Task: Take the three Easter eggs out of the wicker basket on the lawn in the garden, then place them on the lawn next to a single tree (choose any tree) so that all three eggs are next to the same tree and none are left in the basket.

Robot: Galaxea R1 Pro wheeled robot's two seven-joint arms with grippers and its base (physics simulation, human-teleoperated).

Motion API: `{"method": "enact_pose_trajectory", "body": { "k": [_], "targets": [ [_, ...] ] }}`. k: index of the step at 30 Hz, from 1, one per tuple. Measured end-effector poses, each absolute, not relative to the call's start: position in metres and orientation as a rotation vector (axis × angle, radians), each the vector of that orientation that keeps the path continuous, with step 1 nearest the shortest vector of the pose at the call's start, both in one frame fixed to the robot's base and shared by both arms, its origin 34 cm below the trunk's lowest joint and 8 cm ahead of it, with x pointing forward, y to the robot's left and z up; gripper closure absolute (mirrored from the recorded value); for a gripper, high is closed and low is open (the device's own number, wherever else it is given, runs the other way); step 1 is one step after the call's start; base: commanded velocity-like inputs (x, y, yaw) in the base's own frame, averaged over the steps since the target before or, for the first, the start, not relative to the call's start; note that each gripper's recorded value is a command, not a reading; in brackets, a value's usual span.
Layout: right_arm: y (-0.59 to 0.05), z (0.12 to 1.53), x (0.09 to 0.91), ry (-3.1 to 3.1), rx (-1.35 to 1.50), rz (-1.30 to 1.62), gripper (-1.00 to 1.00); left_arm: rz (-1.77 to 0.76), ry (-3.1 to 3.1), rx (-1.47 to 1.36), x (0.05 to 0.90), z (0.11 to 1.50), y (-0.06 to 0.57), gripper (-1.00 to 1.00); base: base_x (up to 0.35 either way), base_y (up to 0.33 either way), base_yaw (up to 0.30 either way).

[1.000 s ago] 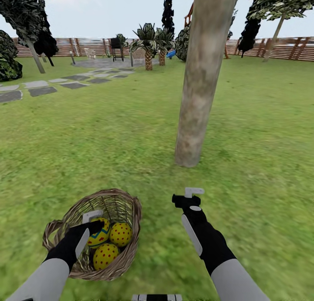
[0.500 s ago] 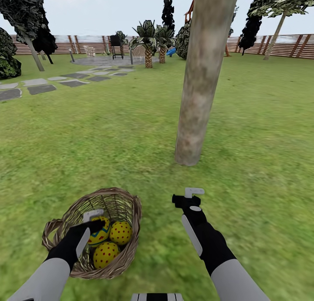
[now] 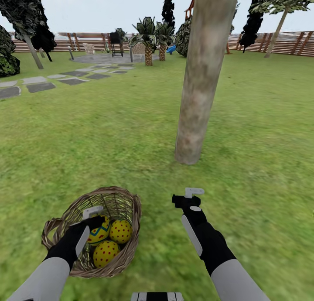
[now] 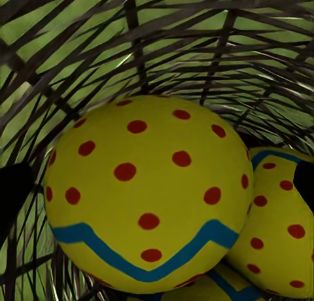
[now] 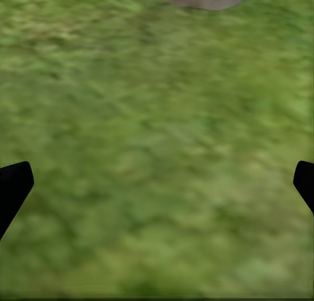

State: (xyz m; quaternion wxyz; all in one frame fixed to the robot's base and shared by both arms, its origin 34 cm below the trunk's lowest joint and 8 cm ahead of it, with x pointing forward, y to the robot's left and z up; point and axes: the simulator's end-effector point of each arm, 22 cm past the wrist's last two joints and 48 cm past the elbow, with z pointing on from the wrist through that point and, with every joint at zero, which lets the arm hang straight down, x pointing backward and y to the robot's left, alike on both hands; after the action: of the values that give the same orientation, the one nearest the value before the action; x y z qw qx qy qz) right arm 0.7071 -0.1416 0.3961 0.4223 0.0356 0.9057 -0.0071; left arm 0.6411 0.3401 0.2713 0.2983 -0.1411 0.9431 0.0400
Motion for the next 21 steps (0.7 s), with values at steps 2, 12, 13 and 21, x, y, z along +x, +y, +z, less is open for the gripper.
{"method": "enact_pose_trajectory", "body": {
  "k": [2, 12, 13, 21],
  "targets": [
    [-0.142, 0.393, 0.707, 2.272, 0.089, -0.018, -1.00, 0.110, 2.493, -0.374, 0.643, 0.271, 0.342, -1.00, 0.000, 0.000, 0.000],
    [-0.142, 0.380, 0.704, 2.293, 0.090, -0.019, -1.00, 0.124, 2.495, -0.374, 0.641, 0.262, 0.344, -1.00, 0.000, 0.000, 0.000],
    [-0.142, 0.377, 0.703, 2.297, 0.090, -0.019, -1.00, 0.125, 2.498, -0.374, 0.640, 0.260, 0.344, -1.00, 0.000, 0.000, 0.000],
    [-0.142, 0.369, 0.701, 2.309, 0.090, -0.020, -1.00, 0.130, 2.511, -0.374, 0.637, 0.252, 0.345, -1.00, 0.000, 0.000, 0.000]
  ]
}}
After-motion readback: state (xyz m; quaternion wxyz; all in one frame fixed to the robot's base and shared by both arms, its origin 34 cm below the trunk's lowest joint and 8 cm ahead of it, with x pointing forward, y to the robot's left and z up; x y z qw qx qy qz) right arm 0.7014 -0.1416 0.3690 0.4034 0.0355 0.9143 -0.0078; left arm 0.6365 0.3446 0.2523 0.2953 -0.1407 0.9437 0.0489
